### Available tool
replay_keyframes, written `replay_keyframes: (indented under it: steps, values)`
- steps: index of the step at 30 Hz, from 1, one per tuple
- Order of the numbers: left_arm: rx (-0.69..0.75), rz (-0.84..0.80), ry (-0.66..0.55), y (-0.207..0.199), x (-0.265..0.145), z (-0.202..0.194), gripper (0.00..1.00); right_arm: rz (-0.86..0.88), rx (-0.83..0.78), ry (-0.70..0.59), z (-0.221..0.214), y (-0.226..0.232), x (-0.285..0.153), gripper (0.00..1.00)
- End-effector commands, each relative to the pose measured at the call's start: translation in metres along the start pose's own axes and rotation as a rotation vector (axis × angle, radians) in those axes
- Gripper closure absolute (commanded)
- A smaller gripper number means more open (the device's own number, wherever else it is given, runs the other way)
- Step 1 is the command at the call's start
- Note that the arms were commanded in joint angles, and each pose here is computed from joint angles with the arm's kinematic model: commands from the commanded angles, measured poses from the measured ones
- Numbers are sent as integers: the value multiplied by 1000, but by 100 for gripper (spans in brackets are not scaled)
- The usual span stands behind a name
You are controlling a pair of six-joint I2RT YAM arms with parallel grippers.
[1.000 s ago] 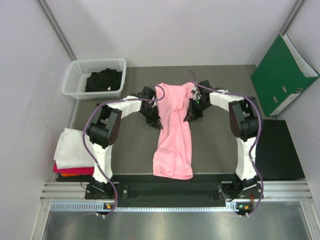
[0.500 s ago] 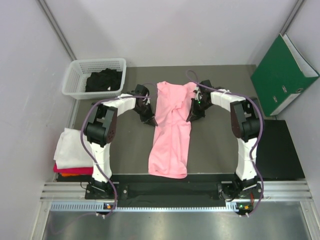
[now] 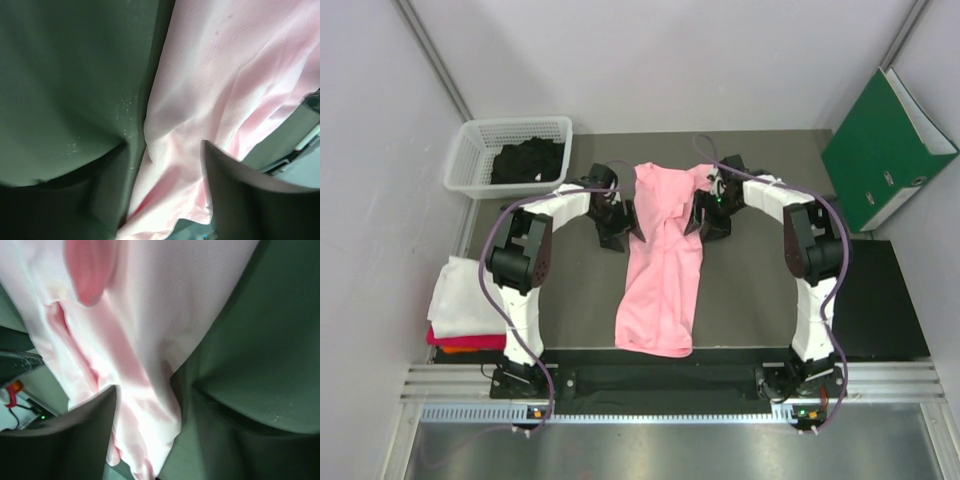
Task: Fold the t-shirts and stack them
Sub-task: Grab the bottom of the folded rectangular tshirt with both arms
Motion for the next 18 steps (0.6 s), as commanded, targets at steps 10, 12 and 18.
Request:
replay_keyframes:
  steps: [10, 12, 18]
  values:
    - [61, 112, -142, 7, 27, 73, 8, -148, 112, -188, 49, -57, 1, 19]
    - [52, 86, -150, 2, 36, 90, 12, -108, 132, -236, 64, -56, 6, 25]
    - [19, -8, -174, -6, 46, 128, 28, -9, 164, -287, 98, -55, 34, 48]
Point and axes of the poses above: each gripper's point midway between its finger pads, its own x axis out along the fingers, its own y axis along the line the jaws close on, z = x × y, the point moved 6 cm from there along -x, back along the fingers, and after that the axes turned 5 degrees about -x, right-handed, at the moved point
